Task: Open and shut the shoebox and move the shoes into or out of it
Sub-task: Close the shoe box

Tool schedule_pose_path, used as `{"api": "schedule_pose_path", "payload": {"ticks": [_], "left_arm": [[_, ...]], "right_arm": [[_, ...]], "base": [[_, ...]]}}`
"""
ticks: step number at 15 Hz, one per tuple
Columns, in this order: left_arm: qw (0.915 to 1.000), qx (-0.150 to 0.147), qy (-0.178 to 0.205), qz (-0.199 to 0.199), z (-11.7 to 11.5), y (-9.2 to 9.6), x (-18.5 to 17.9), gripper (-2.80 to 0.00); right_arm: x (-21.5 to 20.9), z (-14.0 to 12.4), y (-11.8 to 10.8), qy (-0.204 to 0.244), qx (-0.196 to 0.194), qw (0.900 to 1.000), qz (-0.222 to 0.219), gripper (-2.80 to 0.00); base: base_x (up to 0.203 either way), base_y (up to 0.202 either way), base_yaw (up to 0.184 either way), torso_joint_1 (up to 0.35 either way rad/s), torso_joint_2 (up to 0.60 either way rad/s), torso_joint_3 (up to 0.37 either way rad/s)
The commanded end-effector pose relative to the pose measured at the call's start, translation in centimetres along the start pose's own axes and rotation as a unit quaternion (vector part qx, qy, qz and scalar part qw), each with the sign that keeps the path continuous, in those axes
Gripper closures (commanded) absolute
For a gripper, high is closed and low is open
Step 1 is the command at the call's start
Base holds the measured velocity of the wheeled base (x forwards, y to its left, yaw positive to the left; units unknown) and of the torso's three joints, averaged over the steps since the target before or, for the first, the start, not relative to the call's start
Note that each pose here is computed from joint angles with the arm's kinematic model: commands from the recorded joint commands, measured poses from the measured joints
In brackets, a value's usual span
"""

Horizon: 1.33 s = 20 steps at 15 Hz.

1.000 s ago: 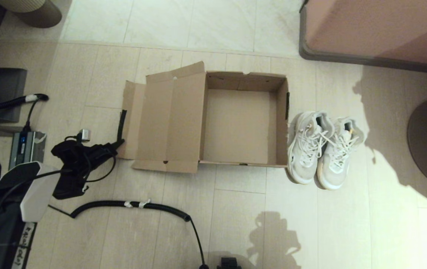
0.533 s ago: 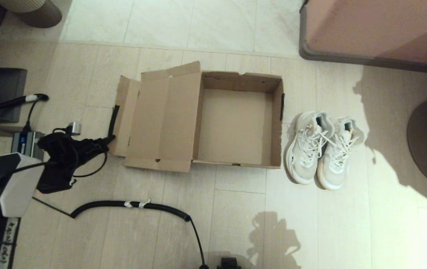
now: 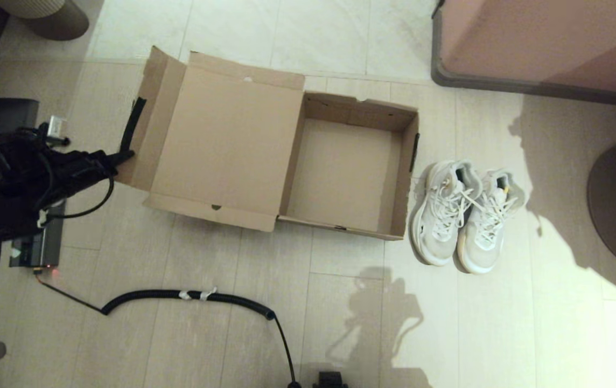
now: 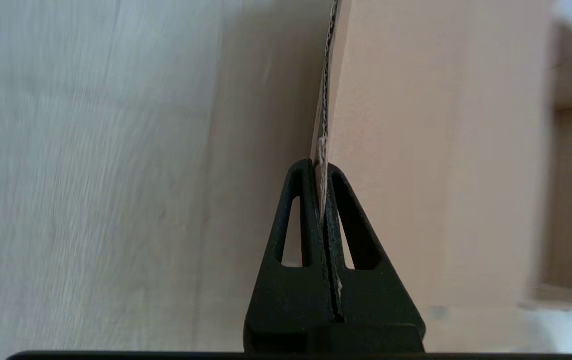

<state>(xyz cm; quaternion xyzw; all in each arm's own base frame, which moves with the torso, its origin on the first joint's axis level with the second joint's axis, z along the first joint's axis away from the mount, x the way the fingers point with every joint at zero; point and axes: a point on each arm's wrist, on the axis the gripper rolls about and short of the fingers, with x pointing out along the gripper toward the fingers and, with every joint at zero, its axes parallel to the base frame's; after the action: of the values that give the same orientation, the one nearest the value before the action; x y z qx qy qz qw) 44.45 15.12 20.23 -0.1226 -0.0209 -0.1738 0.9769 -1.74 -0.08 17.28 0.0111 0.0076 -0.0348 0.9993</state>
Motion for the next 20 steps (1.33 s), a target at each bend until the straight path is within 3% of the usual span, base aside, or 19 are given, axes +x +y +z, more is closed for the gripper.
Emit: {"api": "schedule_pose_path", "payload": {"ticks": [1, 4, 7, 11, 13, 16, 18, 20], "left_arm": [[0.9990, 0.028, -0.032, -0.010, 5.4, -3.3, -2.2, 0.00], [0.9992, 0.026, -0.028, 0.005, 8.2, -5.1, -4.8, 0.00], [0.9992, 0.024, -0.025, 0.018, 9.6, -6.9, -7.7, 0.00], [0.9997, 0.017, -0.012, 0.009, 10.0, -9.7, -11.3, 0.00], [0.9999, 0.013, -0.005, 0.003, 10.5, -11.6, -12.9, 0.00], [0.9995, -0.011, 0.026, -0.016, 10.9, -14.4, -15.2, 0.00], [0.9981, -0.024, 0.050, -0.026, 11.1, -16.1, -16.6, 0.00], [0.9968, -0.023, 0.068, -0.036, 11.2, -17.9, -17.6, 0.00]], "right_arm": [[3.7, 2.3, 0.2, 0.076, 0.001, 0.997, -0.010, 0.00], [10.4, 3.6, 0.5, 0.149, 0.032, 0.988, -0.024, 0.00], [18.8, 2.5, 1.0, 0.186, 0.057, 0.980, -0.027, 0.00], [26.2, -1.1, 3.7, 0.180, 0.076, 0.981, 0.016, 0.00], [29.3, -2.7, 5.8, 0.173, 0.104, 0.979, 0.039, 0.00], [34.0, -5.5, 8.2, 0.132, 0.137, 0.980, 0.061, 0.00], [35.2, -5.9, 10.3, 0.101, 0.150, 0.980, 0.089, 0.00], [35.5, -6.6, 11.7, 0.105, 0.154, 0.977, 0.104, 0.00]], "base": [[0.000, 0.000, 0.000, 0.000, 0.00, 0.000], [0.000, 0.000, 0.000, 0.000, 0.00, 0.000], [0.000, 0.000, 0.000, 0.000, 0.00, 0.000], [0.000, 0.000, 0.000, 0.000, 0.00, 0.000], [0.000, 0.000, 0.000, 0.000, 0.00, 0.000], [0.000, 0.000, 0.000, 0.000, 0.00, 0.000], [0.000, 0.000, 0.000, 0.000, 0.00, 0.000], [0.000, 0.000, 0.000, 0.000, 0.00, 0.000]]}}
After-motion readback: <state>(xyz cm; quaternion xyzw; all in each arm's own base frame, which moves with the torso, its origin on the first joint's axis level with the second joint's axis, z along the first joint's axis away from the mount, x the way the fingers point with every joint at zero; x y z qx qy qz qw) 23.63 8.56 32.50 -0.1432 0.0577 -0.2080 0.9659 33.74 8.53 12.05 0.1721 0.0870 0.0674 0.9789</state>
